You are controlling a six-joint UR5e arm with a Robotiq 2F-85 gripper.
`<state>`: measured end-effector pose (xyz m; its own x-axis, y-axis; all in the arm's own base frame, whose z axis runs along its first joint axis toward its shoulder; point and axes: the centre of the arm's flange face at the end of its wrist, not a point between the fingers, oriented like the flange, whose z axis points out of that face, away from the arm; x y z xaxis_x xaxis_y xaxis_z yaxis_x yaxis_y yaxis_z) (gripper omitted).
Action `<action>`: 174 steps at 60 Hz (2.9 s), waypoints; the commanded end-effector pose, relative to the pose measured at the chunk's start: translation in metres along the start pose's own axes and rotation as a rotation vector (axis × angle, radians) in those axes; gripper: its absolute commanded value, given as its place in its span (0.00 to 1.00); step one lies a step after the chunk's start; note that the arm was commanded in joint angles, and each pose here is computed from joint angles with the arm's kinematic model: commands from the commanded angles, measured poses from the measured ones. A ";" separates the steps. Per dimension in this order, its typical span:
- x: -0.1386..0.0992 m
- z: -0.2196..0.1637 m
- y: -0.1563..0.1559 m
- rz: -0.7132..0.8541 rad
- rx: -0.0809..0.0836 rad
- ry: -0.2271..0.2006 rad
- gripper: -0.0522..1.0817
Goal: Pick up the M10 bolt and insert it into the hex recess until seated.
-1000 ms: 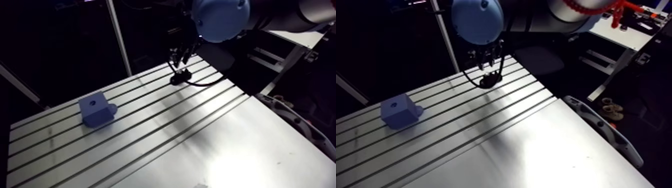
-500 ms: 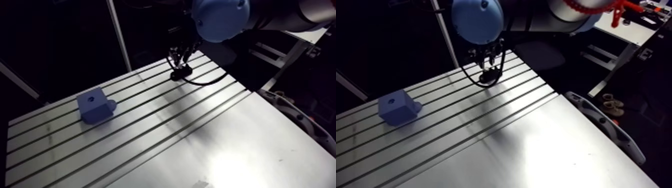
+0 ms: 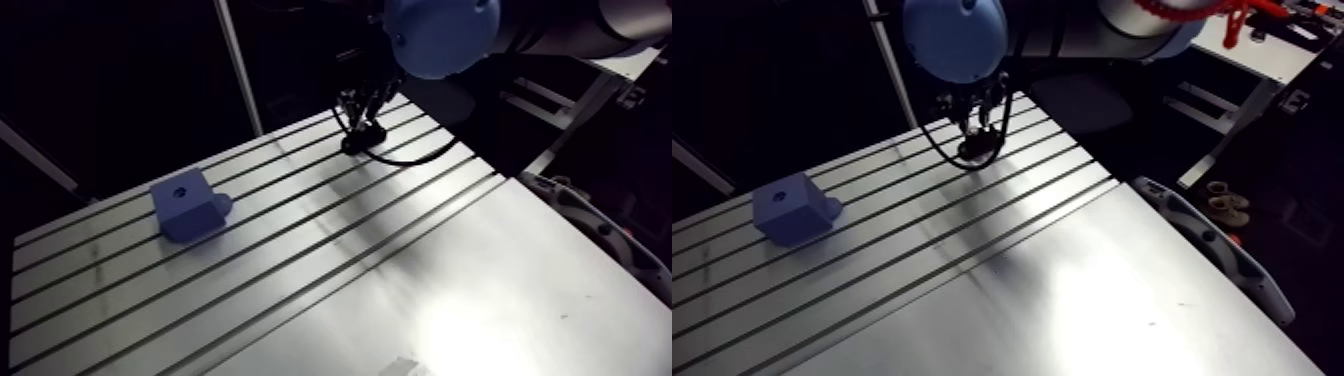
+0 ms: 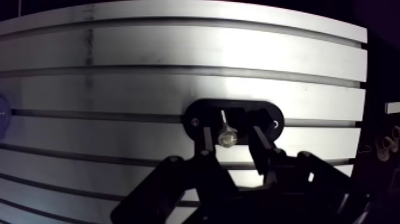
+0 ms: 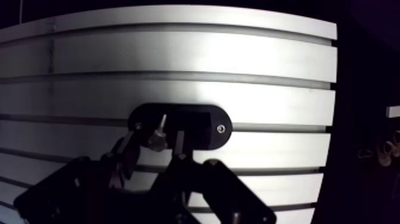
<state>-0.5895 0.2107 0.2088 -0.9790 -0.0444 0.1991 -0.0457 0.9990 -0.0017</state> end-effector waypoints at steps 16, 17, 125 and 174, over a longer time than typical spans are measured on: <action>-0.003 0.004 0.001 -0.001 -0.019 -0.024 0.54; -0.003 0.004 0.001 -0.001 -0.019 -0.024 0.54; 0.001 0.006 -0.003 -0.001 -0.016 -0.023 0.61; 0.002 0.007 -0.009 -0.009 -0.011 -0.028 0.64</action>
<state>-0.5924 0.2022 0.2030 -0.9835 -0.0526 0.1732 -0.0513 0.9986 0.0118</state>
